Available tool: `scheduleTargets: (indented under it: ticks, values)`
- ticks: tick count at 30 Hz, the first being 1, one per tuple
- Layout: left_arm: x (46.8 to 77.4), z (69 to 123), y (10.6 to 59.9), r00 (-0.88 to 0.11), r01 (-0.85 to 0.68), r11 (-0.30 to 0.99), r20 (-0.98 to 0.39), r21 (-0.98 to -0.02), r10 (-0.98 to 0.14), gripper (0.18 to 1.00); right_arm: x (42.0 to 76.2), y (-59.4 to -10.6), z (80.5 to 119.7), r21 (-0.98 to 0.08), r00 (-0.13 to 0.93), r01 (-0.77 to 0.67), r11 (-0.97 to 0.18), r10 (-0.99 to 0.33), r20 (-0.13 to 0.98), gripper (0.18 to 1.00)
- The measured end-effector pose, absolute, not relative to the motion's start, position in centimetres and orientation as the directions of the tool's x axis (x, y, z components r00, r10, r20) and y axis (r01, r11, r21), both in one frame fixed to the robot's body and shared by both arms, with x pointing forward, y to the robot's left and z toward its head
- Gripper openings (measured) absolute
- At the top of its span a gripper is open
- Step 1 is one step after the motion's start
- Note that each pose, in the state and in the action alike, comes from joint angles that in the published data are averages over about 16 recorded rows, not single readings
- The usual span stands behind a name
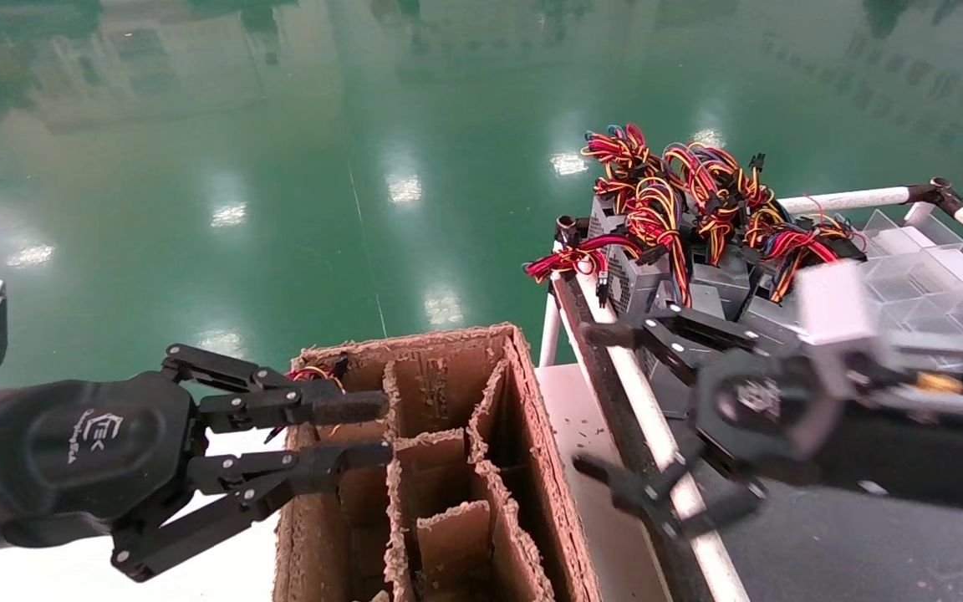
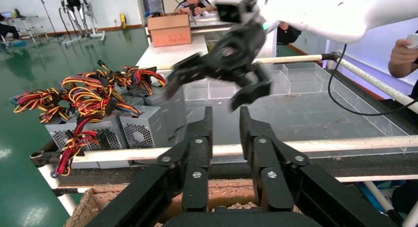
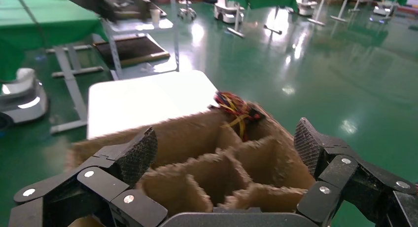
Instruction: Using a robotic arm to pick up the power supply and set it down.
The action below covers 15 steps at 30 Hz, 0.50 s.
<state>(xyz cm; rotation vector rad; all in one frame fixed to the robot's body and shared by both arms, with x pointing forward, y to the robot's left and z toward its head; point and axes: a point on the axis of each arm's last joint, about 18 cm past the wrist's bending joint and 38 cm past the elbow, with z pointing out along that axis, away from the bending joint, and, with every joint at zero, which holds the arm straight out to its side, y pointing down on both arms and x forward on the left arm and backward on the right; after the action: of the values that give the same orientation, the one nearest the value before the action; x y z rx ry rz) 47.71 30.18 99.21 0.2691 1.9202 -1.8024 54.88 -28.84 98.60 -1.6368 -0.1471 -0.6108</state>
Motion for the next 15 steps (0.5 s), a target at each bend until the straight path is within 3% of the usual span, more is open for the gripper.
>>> scheduleTargets:
  ticks: [8,15]
  values:
    - [47.7,99.2,30.2,-0.861,0.462,0.109,-0.474,-0.880,-0.184,0.272,60.2,-25.9,99.3,-0.879,0.845,0.432,-0.201,-0.251,0.472,1.001]
    - [47.7,99.2,30.2,-0.861,0.462,0.109,-0.474,-0.880,-0.185,0.215,62.5,-24.1,100.5,-0.860,0.833,0.460,-0.222,-0.228,0.504,1.001]
